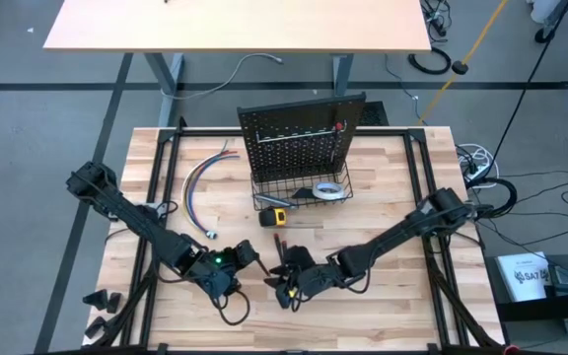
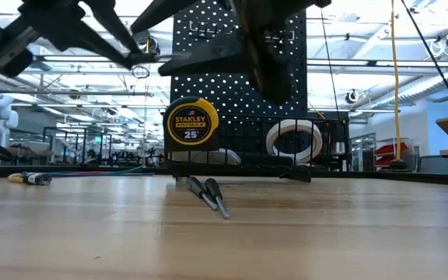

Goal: Hang tools onto peg board
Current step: Hang the black screwdriver onto the pegboard

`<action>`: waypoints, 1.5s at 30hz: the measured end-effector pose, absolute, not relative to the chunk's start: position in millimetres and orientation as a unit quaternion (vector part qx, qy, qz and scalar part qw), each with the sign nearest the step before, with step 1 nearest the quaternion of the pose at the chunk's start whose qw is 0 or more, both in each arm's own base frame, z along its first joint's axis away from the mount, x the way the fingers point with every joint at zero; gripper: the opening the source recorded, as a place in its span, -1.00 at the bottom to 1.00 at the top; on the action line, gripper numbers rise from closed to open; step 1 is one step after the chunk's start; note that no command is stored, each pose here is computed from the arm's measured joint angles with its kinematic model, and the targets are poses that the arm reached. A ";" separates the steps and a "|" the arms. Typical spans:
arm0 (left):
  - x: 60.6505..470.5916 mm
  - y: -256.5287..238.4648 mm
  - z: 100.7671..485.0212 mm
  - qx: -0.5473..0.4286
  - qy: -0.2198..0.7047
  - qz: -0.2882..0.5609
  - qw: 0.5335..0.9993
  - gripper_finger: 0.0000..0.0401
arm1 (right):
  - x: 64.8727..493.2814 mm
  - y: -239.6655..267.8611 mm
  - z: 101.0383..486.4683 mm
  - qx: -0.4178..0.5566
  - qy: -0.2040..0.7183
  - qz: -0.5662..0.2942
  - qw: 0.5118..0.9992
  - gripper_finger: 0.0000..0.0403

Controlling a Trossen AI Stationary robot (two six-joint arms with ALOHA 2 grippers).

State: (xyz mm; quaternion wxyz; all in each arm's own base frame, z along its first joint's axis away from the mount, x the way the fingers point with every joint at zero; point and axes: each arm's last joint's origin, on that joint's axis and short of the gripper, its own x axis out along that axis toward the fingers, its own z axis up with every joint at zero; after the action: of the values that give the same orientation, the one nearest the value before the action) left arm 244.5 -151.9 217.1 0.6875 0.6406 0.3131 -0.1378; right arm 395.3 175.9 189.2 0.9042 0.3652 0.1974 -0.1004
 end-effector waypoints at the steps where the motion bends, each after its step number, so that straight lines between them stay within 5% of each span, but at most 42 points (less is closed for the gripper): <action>1: 245.1 -152.2 217.8 0.641 0.310 -0.136 0.689 -0.76 | 396.5 174.9 188.6 0.367 0.195 -0.100 0.904 -0.12; 18: 247.0 -163.8 224.8 0.659 0.254 -0.146 0.692 -0.75 | 402.8 166.1 192.9 0.344 0.179 -0.086 0.918 -0.08; 26: 245.8 -166.6 223.6 0.651 0.244 -0.183 0.695 -0.75 | 403.5 167.4 194.4 0.344 0.181 -0.066 0.919 -0.38; 34: 245.1 -167.1 223.5 0.651 0.243 -0.188 0.694 -0.75 | 403.2 167.5 194.3 0.323 0.182 -0.062 0.927 -0.92; 45: 245.8 -166.5 224.7 0.572 0.262 -0.141 0.764 -0.54 | 401.7 171.6 196.4 0.296 0.173 -0.057 0.938 -0.92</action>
State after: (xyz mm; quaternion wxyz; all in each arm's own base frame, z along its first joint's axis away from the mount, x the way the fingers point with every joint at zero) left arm 245.8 -166.5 224.7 0.7644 0.5721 0.2617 -0.1409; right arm 401.7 171.6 196.4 0.9377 0.2957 0.1733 -0.0566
